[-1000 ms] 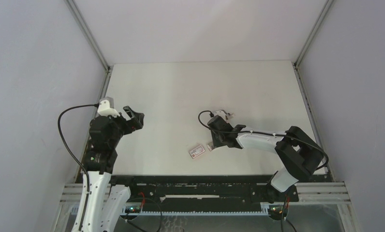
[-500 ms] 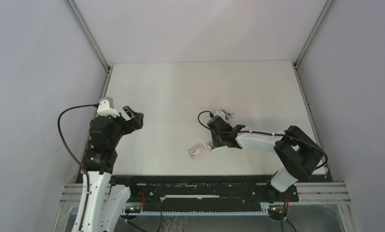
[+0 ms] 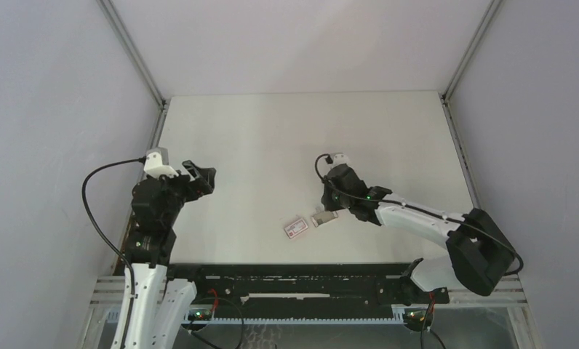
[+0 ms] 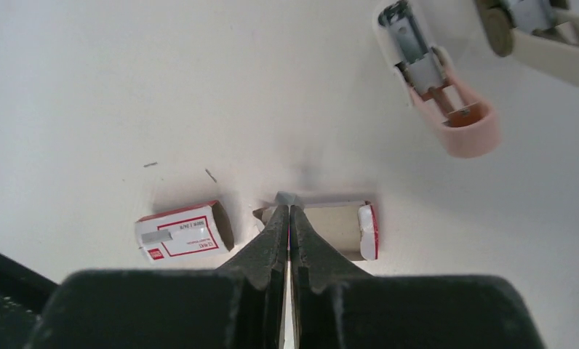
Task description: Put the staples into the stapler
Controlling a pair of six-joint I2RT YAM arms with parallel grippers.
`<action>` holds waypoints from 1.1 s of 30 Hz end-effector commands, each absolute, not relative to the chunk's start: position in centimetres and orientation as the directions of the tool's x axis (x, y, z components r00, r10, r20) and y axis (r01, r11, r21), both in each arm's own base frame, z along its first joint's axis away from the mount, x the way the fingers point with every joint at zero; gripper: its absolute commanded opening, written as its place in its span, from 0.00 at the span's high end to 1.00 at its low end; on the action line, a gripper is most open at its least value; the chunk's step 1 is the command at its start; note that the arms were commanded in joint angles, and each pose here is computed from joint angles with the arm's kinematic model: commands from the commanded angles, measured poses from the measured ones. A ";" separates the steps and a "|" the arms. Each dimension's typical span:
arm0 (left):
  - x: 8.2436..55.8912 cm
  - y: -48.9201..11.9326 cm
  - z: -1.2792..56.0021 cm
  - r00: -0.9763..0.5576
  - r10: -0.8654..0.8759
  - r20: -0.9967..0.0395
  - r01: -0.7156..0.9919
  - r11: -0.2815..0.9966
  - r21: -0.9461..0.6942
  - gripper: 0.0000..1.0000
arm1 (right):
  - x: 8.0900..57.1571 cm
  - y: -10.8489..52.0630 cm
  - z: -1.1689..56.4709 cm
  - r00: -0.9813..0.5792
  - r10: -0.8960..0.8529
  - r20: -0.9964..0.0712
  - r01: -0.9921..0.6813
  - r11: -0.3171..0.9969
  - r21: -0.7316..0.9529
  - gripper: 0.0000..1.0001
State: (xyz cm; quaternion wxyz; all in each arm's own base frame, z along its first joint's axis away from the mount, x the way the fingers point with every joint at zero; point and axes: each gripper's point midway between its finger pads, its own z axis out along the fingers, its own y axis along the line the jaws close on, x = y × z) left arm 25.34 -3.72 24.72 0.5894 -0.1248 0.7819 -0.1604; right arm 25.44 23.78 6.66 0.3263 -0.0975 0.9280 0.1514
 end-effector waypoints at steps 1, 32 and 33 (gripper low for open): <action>25.9 -6.7 26.1 -0.240 -0.422 -0.874 0.150 0.874 -0.463 0.13 | 26.4 24.2 9.5 -0.717 0.014 -0.697 -0.334 0.870 0.362 1.00; 27.4 -27.1 16.8 -0.507 -0.054 -0.861 0.419 0.857 -0.300 0.23 | 28.6 19.4 12.4 -0.648 0.078 -0.758 -0.266 0.909 0.321 0.55; 27.6 -28.2 16.4 -0.510 -0.027 -0.860 0.431 0.857 -0.282 0.24 | 28.7 18.8 12.6 -0.646 0.097 -0.757 -0.255 0.908 0.334 0.54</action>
